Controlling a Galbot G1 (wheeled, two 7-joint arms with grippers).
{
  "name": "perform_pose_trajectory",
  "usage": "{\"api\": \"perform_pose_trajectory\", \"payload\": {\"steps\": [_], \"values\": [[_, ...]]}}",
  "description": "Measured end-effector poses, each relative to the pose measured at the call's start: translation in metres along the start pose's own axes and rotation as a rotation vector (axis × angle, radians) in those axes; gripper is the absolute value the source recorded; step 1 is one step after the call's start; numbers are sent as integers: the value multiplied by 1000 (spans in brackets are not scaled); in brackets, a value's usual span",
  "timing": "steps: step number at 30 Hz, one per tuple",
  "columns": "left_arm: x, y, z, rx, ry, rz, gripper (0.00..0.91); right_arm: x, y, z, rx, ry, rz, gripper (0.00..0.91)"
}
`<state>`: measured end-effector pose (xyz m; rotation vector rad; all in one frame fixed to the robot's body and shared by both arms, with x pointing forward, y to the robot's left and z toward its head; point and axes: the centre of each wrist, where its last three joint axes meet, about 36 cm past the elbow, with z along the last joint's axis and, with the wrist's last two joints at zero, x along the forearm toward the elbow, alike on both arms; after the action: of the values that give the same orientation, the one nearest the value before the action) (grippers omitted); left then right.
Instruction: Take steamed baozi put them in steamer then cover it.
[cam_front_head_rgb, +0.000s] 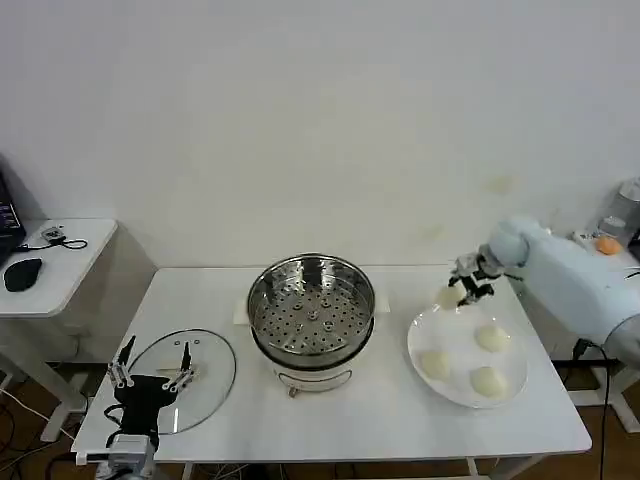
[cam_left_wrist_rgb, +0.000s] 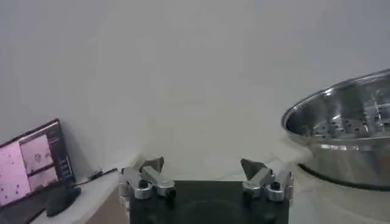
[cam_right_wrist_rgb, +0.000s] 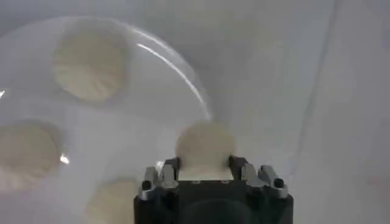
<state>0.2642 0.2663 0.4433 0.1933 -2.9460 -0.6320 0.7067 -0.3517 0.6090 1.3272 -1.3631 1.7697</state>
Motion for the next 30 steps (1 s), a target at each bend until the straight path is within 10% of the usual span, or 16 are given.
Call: {"api": "perform_pose_trajectory", "payload": {"steps": [12, 22, 30], "values": [[-3, 2, 0, 0, -5, -16, 907, 77, -83, -92, 237, -92, 119, 564], [-2, 11, 0, -6, 2, -36, 907, 52, -98, -202, 508, -192, 84, 564], [-1, 15, 3, -4, 13, -60, 907, 20, -96, -249, 709, -217, 67, 564]]}}
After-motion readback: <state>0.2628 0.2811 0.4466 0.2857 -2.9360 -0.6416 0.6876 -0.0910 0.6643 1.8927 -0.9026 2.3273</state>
